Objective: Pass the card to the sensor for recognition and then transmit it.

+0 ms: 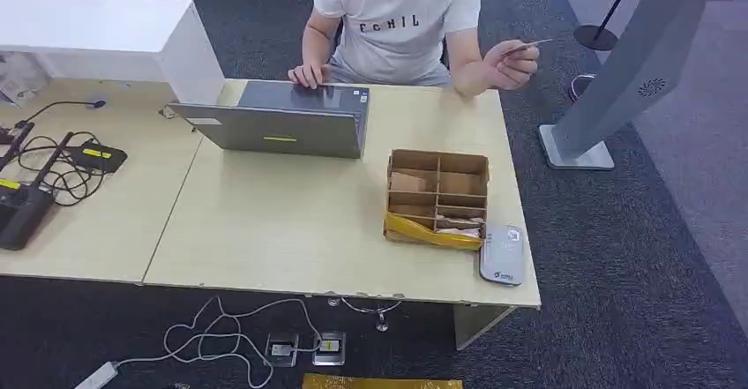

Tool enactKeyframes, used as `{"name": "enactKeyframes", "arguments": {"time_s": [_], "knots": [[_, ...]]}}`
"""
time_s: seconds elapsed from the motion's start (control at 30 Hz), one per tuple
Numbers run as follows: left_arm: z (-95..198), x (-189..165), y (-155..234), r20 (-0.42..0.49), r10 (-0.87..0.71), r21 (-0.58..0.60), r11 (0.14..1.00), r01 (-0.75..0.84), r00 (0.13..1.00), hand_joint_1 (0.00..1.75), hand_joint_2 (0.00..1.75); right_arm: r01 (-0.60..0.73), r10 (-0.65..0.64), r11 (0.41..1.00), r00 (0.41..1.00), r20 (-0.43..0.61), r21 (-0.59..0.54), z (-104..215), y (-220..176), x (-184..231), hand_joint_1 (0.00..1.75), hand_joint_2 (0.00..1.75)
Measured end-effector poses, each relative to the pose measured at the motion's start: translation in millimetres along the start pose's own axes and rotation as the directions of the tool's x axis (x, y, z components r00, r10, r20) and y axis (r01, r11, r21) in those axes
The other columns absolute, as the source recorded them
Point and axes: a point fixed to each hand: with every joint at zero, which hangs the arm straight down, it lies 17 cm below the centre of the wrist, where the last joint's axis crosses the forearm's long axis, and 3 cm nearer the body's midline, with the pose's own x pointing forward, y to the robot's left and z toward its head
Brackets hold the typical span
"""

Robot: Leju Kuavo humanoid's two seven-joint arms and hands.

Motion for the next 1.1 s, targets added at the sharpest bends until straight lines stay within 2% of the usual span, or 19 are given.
{"name": "enactKeyframes", "arguments": {"time_s": [0.33,0.37,0.43,0.57,0.67,0.8,0.93,0.97,1.03,1.1], "knots": [[0,0,0,0.0,0.0,0.0,1.0,0.0,1.0,1.75,0.0,0.0,0.0,1.0,1.0,0.0,0.0,0,0,0,1.54,0.0],[0,0,0,0.0,0.0,0.0,1.0,0.0,1.0,0.0,0.0,0.0,0.0,1.0,1.0,0.0,0.0,0,0,0,0.0,0.0],[0,0,1,0.001,0.0,0.003,1.0,0.0,1.0,0.0,0.0,0.017,-0.017,1.0,1.0,-0.005,-0.009,0,-2,0,0.0,0.0],[-1,1,5,0.008,-0.001,0.032,0.999,0.001,1.0,0.0,0.0,0.153,-0.158,0.985,0.986,-0.053,-0.086,-3,-20,-6,0.0,0.0],[-1,2,5,0.015,-0.004,0.032,0.999,0.004,1.0,0.0,0.0,0.225,-0.23,0.968,0.973,-0.031,-0.115,-9,-44,4,0.0,0.0],[0,2,3,0.016,-0.005,0.03,1.0,0.005,1.0,0.0,0.0,0.261,-0.266,0.954,0.964,-0.012,-0.147,-15,-72,15,0.0,0.0],[0,2,2,0.016,-0.007,0.028,1.0,0.006,1.0,0.0,0.0,0.281,-0.286,0.946,0.958,-0.008,-0.159,-16,-80,17,0.0,0.0],[0,2,1,0.018,-0.007,0.027,1.0,0.006,1.0,0.0,0.0,0.297,-0.299,0.942,0.954,0.012,-0.157,-16,-83,21,0.0,0.0],[0,4,0,0.029,-0.005,0.018,1.0,0.005,1.0,0.0,0.0,0.394,-0.377,0.909,0.917,0.131,-0.136,-18,-105,48,0.0,0.0],[0,5,0,0.036,-0.002,0.015,1.0,0.002,0.999,0.0,0.0,0.47,-0.436,0.872,0.873,0.22,-0.136,-21,-157,82,0.0,0.0]]}}
